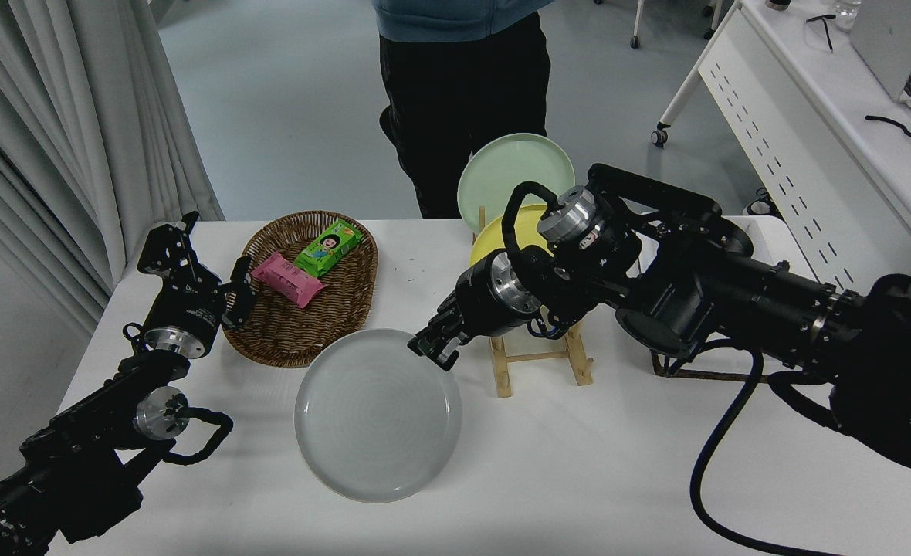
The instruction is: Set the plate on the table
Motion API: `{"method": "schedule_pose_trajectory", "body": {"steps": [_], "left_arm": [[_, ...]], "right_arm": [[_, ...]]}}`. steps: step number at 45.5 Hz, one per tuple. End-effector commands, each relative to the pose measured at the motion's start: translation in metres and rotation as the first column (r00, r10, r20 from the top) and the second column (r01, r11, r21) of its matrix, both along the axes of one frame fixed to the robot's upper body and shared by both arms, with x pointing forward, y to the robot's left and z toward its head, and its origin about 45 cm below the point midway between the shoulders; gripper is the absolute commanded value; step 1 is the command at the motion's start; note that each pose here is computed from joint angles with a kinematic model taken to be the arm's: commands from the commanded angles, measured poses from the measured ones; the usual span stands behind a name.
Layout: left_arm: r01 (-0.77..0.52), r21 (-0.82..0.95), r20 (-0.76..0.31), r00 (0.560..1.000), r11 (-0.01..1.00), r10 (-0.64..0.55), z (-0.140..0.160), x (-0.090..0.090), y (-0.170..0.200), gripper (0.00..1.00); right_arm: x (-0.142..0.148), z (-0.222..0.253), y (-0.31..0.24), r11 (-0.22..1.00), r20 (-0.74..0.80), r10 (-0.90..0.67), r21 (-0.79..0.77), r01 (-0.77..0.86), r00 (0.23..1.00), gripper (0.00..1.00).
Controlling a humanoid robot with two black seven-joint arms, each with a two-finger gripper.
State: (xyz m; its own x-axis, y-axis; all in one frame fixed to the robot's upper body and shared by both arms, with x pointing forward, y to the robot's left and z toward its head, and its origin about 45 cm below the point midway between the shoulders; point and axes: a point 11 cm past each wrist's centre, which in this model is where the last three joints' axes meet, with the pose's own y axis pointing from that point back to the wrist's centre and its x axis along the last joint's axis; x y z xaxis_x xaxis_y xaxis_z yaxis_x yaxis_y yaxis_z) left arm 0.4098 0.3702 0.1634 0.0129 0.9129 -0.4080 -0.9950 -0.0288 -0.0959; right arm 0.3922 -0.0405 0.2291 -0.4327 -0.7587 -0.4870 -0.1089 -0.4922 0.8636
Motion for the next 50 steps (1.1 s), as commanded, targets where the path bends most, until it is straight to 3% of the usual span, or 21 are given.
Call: {"method": "schedule_pose_trajectory", "body": {"steps": [1, 25, 50], "left_arm": [[0.000, 0.000, 0.000, 1.000, 1.000, 0.000, 0.000, 0.000, 0.000, 1.00], [0.000, 0.000, 0.000, 1.000, 1.000, 0.000, 0.000, 0.000, 0.000, 1.00], [0.000, 0.000, 0.000, 1.000, 1.000, 0.000, 0.000, 0.000, 0.000, 1.00]], "right_arm": [[-0.003, -0.023, -0.008, 0.999, -0.044, -0.034, -0.020, 0.033, 0.998, 0.00], [-0.010, -0.077, -0.045, 0.987, -0.093, -0.112, -0.127, 0.100, 0.989, 0.00], [0.009, -0.094, -0.090, 0.950, -0.072, -0.251, -0.212, 0.231, 0.965, 0.00]]}}
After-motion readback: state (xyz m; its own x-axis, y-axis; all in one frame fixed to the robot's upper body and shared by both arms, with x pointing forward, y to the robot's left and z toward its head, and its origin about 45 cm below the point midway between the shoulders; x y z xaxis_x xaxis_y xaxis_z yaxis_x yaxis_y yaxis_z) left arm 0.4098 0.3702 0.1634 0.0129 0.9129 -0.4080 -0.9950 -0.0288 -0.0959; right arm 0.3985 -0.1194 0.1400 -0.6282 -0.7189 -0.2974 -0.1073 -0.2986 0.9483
